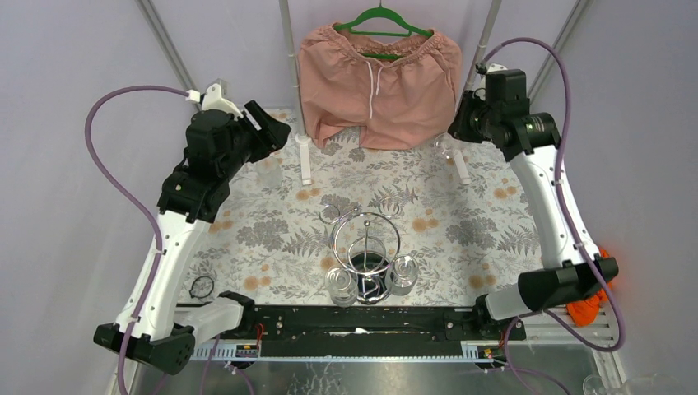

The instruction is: Take the wine glass off the wine glass rack

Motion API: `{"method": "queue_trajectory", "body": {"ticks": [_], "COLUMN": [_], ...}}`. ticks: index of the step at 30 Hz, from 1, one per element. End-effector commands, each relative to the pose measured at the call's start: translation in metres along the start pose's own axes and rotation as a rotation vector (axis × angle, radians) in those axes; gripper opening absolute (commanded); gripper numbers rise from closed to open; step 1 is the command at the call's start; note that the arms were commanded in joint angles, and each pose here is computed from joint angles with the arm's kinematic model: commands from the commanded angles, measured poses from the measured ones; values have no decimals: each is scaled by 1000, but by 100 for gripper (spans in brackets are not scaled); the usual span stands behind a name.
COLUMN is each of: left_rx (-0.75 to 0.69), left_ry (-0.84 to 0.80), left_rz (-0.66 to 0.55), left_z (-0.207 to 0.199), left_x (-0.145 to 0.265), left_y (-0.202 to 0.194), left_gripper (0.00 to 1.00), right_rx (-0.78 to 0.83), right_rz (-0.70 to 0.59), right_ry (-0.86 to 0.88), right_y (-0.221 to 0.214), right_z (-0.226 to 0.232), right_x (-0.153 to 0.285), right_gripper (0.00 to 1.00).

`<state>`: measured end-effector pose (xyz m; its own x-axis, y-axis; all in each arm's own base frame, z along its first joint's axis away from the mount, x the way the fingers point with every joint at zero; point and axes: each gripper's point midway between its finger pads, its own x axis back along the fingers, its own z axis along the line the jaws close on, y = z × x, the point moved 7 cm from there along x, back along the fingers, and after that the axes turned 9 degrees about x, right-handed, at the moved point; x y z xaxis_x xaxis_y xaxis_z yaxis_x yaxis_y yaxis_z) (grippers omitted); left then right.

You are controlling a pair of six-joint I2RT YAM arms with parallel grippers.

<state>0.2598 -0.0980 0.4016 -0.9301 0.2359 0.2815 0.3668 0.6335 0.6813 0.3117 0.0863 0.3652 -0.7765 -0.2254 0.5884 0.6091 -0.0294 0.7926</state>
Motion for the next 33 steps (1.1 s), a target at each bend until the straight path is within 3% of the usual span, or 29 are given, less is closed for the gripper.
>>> {"method": "queue_trajectory", "body": {"ticks": [1,15,33], "left_rx": [-29,-95,-49], "left_ry": [45,57,30], "left_rz": [-16,-13,39], "left_z": [13,19,16], "left_x": [4,5,-4], "left_y": [-3,-6,-13], "left_gripper": [71,76,77], "right_rx": [92,146,123], "right_rz": [-25,156,286], "right_ry": [-125,-104,47], "right_y": [24,36,-7], "right_z": [-12,-11,-2], "right_x": [-2,-50,-75], "right_gripper": [0,0,0]}}
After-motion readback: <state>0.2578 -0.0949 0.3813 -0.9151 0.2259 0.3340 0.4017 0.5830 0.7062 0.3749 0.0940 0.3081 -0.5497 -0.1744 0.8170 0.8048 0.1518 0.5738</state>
